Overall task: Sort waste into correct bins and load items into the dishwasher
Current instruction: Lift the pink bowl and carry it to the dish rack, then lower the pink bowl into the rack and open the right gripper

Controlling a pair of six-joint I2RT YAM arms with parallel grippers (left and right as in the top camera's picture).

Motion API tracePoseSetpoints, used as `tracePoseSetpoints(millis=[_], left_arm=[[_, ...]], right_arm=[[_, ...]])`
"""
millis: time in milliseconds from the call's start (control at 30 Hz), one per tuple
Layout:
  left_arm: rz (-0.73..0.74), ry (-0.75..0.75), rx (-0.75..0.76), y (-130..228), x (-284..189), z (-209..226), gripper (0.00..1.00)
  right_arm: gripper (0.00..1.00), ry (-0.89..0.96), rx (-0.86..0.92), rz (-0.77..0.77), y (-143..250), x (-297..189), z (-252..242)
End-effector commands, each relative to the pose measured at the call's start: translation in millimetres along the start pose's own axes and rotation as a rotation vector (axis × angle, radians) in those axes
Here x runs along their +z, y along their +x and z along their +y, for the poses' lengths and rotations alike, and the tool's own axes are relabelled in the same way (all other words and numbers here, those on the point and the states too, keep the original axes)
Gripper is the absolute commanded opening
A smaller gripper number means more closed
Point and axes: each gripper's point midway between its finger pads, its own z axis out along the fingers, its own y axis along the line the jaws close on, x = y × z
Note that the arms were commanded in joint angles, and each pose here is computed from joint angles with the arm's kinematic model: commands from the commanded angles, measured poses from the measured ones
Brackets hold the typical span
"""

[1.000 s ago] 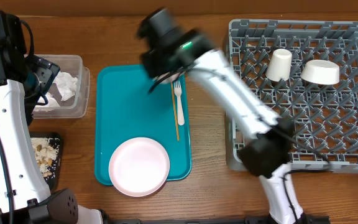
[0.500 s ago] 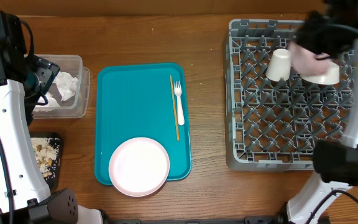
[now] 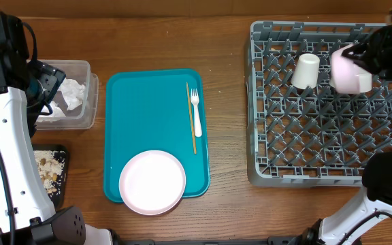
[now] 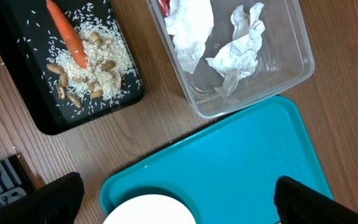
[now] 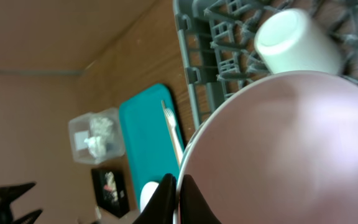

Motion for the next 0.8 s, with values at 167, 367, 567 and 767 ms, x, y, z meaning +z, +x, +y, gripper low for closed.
tracePoseSetpoints(millis=[167,367,567,767], left_arm=[[-0.004,-0.001,-0.025,-2.5,0.5,-0.6,1.0],[-0.004,-0.001,-0.025,-2.5,0.6,-0.6,1.0],[-0.004,-0.001,-0.025,-2.5,0.6,-0.6,1.0],[-0.004,-0.001,-0.025,-2.4,0.6,-0.5,1.0]], right_arm=[[0.04,-0.284,0.024,0.072,14.4,47.8,-10.7],[0.04,-0.426,0.017,0.101,28.6,72.7,-11.1],[0.04,-0.414,-0.012,0.139,36.5,86.5,-3.7],[0.04,-0.359,0.0,0.175,47.8,101.7,-16.9]])
